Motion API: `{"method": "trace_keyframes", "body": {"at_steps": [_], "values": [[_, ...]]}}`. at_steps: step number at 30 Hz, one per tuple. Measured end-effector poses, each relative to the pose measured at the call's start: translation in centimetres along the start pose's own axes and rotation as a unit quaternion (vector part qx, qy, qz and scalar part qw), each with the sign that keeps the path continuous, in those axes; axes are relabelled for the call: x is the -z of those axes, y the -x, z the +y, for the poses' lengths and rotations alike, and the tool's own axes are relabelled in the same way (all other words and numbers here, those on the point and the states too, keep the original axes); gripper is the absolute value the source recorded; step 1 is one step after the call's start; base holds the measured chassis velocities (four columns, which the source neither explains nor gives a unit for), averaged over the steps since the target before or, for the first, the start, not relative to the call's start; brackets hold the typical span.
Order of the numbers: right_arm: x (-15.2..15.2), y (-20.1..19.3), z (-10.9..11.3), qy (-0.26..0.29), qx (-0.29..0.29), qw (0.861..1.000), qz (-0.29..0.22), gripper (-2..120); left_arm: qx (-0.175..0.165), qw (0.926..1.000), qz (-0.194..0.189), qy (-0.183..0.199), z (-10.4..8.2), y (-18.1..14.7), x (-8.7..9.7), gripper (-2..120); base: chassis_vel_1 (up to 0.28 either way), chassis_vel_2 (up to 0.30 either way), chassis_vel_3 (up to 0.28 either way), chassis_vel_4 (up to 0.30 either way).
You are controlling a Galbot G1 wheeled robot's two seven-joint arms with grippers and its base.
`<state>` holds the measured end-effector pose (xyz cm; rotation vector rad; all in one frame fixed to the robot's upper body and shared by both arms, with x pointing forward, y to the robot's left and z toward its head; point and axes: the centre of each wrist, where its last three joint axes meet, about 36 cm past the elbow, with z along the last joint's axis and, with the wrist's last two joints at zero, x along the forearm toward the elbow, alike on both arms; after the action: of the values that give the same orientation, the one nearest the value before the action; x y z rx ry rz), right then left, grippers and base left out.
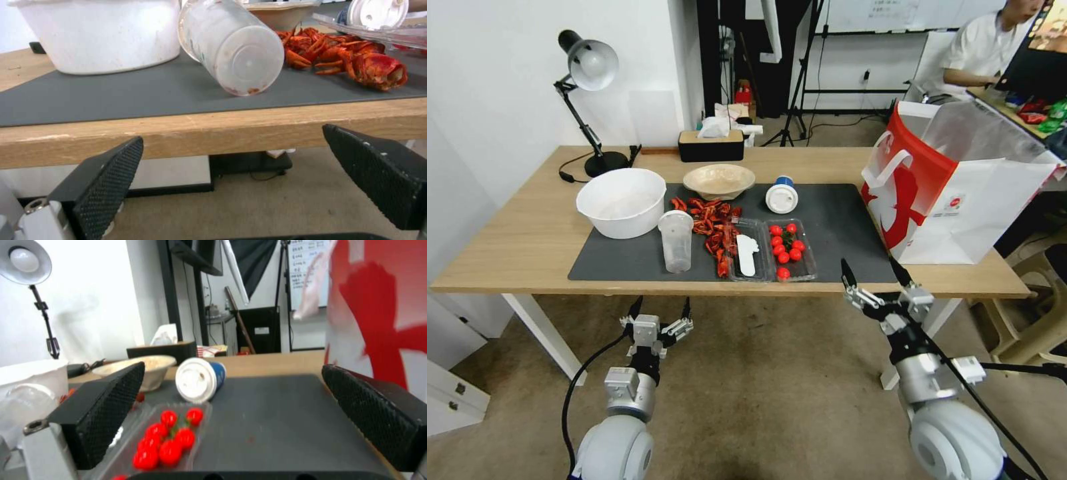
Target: Pick up the trash from the table and place it into the takeout bag.
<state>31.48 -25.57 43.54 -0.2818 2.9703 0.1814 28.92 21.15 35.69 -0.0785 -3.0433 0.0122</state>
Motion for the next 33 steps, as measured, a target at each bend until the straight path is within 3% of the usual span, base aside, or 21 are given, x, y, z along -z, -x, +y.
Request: {"method": "trace_keyframes", "body": {"at_steps": [15, 23, 33], "values": [[4.3, 6.1, -1.0, -0.038, 0.026, 0.996, 0.071, 100, -0.005, 1.0, 0.003, 0.003, -1.0, 0.4, 0.0, 100, 0.0, 0.0, 0.0, 0.0], [4.3, 11.3, -1.3, -0.042, 0.033, 0.994, 0.099, 100, -0.001, 1.0, 0.007, 0.004, -1.0, 0.5, -0.3, 100, 0.0, 0.0, 0.0, 0.0], [2.9, 19.8, 1.8, -0.033, 0.038, 0.99, 0.135, 100, 0.009, 0.9999, 0.009, 0.008, 0.0, 0.4, -0.4, 100, 0.0, 0.0, 0.0, 0.0]]}}
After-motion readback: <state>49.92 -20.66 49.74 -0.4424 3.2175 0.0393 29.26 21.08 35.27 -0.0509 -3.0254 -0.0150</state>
